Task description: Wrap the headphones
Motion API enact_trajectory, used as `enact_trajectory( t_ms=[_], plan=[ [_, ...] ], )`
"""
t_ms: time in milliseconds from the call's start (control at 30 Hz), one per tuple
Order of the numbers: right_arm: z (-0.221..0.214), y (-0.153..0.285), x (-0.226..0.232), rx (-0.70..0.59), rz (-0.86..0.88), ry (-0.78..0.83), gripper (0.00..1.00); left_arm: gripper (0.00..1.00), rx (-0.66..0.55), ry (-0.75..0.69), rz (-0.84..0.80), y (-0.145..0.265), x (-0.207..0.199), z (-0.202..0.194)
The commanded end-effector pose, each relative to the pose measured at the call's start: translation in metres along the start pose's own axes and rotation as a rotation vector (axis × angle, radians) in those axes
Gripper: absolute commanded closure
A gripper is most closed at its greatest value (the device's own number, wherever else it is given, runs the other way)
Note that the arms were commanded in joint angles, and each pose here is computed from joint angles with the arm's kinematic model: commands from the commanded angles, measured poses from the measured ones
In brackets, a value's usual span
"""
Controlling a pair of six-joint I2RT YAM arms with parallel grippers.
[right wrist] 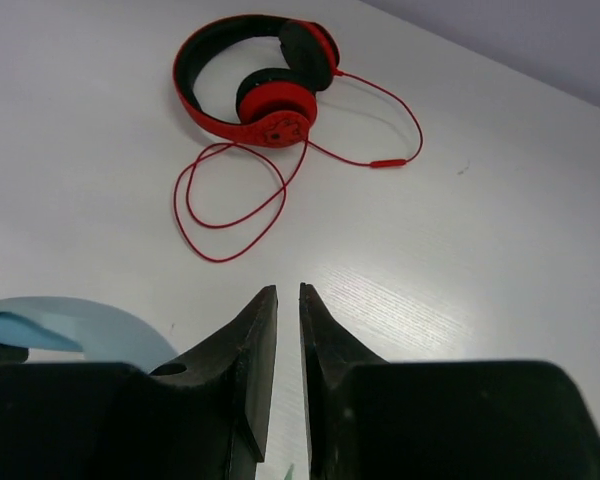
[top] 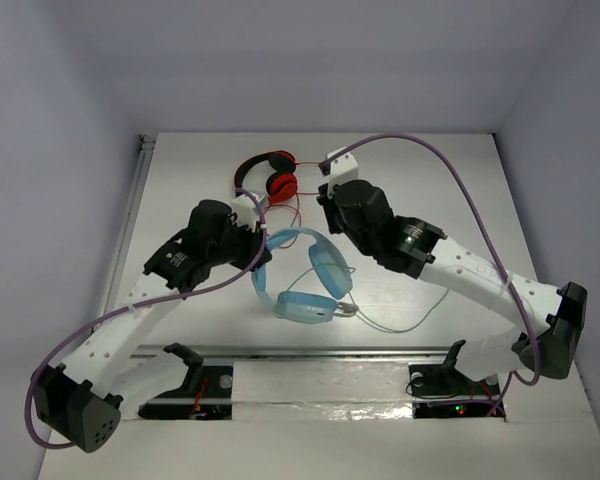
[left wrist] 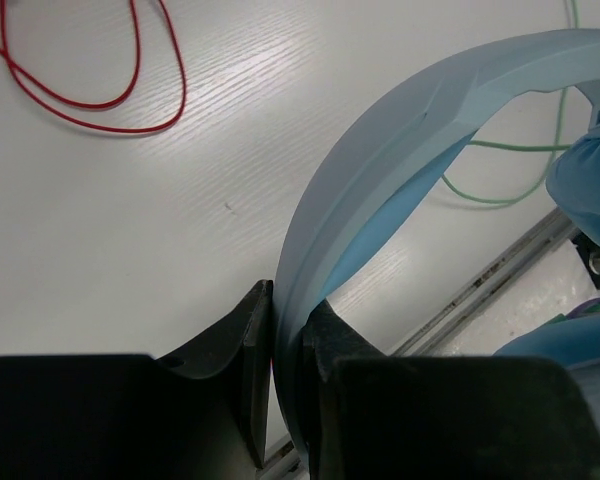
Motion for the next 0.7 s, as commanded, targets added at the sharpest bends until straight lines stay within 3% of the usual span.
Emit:
enact_trajectory(
  t_ms=[0, 167, 300, 333, 467, 533, 600, 667],
  plan=[
    [0.008, 0.003, -0.006, -0.065, 0.019, -0.074, 0.79, 1.00, -0.088, -0.015, -0.209, 0.023, -0.036, 0.023],
    [0.002, 0.014, -0.008, -0.101, 0.095, -0.190, 0.83, 1.00, -0.038, -0.015, -0.278, 0.026, -0.045, 0.020],
    [0.011, 0.057, -0.031, -0.226, 0.096, -0.334, 0.85, 1.00, -0.005, -0.012, -0.320, 0.026, -0.049, 0.017],
    [0.019, 0.079, -0.044, -0.299, 0.096, -0.383, 0.84, 1.00, -0.005, -0.012, -0.324, 0.027, -0.050, 0.018],
    [0.006, 0.105, -0.051, -0.338, 0.128, -0.466, 0.58, 1.00, -0.002, -0.019, -0.334, 0.026, -0.052, 0.023],
    [-0.013, 0.105, -0.047, -0.291, 0.135, -0.459, 0.56, 1.00, -0.016, -0.022, -0.329, 0.026, -0.051, 0.027],
    [-0.021, 0.120, -0.050, -0.327, 0.162, -0.514, 0.56, 1.00, -0.036, -0.025, -0.334, 0.027, -0.051, 0.033],
    [-0.032, 0.137, -0.050, -0.389, 0.217, -0.567, 0.64, 1.00, -0.039, -0.021, -0.344, 0.027, -0.051, 0.037]
  ],
)
Point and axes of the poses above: each gripper's point midway between its finger pads, its own y axis back along the fingers, its own x axis along the line the jaws close on, z = x × y, the point moved 7 cm from there along y, back along the fingers, and after that the axes turned 14 degrees about y, right-handed, at the moved point
